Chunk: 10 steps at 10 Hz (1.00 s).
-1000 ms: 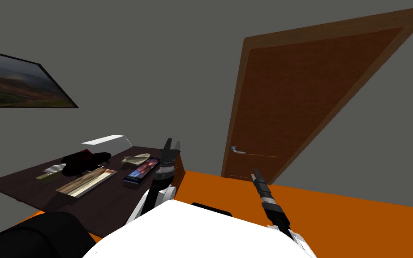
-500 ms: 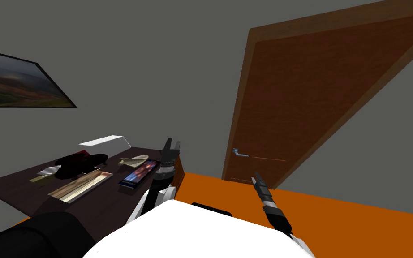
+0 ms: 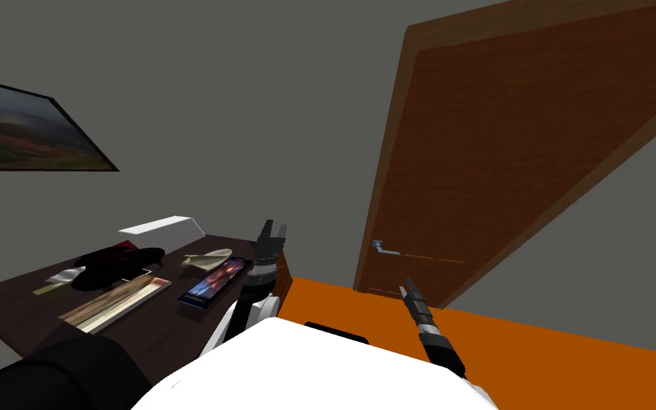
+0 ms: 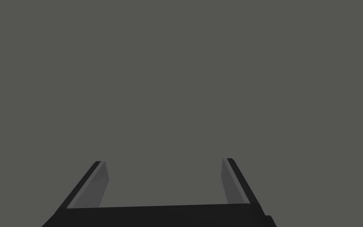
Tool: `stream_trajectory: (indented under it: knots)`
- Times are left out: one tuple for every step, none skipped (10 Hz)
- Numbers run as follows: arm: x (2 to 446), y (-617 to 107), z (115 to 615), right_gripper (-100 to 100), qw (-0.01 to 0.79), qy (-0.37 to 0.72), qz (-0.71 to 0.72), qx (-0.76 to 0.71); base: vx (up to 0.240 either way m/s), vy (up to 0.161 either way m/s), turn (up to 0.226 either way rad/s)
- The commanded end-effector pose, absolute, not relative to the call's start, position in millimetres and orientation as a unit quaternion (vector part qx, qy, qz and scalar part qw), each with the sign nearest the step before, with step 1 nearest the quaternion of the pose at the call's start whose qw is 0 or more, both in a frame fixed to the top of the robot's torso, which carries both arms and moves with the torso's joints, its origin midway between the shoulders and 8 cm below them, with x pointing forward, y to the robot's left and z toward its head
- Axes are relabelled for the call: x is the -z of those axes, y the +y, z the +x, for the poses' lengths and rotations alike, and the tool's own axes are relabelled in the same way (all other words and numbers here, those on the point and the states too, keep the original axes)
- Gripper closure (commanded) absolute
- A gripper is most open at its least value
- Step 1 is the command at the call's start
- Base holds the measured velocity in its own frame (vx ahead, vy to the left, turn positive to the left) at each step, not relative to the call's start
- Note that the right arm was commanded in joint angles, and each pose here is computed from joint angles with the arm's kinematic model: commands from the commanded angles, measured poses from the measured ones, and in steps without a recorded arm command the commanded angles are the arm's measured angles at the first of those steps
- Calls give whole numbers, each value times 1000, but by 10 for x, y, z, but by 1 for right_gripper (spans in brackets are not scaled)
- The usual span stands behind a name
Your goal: Pull the door open
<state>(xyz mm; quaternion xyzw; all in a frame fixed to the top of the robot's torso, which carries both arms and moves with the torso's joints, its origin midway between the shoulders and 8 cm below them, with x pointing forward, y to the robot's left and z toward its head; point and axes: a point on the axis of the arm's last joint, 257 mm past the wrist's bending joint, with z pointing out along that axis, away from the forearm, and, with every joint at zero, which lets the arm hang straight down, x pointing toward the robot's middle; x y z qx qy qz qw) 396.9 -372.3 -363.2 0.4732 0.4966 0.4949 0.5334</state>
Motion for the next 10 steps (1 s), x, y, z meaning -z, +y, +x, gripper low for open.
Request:
stream_trajectory:
  knots:
    - [3703,-3729,3950,-100,527,497,480,-495,96,2,19]
    - [3741,-3733,3938,-100,523,497,484,-496,93,-9,18]
    - [3798,-3738,3917,-100,517,497,490,-496,118,-8,25]
    - [3854,-3741,3896,-100,511,497,496,-496,140,-12,24]
    - [3913,-3744,3873,-100,505,497,502,-496,171,1,29]
    - [3876,-3742,3887,-100,509,497,498,-496,80,3,6]
    - [3893,-3848,3841,-100,512,492,504,-491,143,10,154]
    - [3897,-3888,3825,-100,514,490,506,-490,207,5,127]
    - [3906,-3978,3787,-100,518,486,510,-485,193,5,112]
    - [3913,-4075,3746,-100,522,482,514,-481,178,9,213]
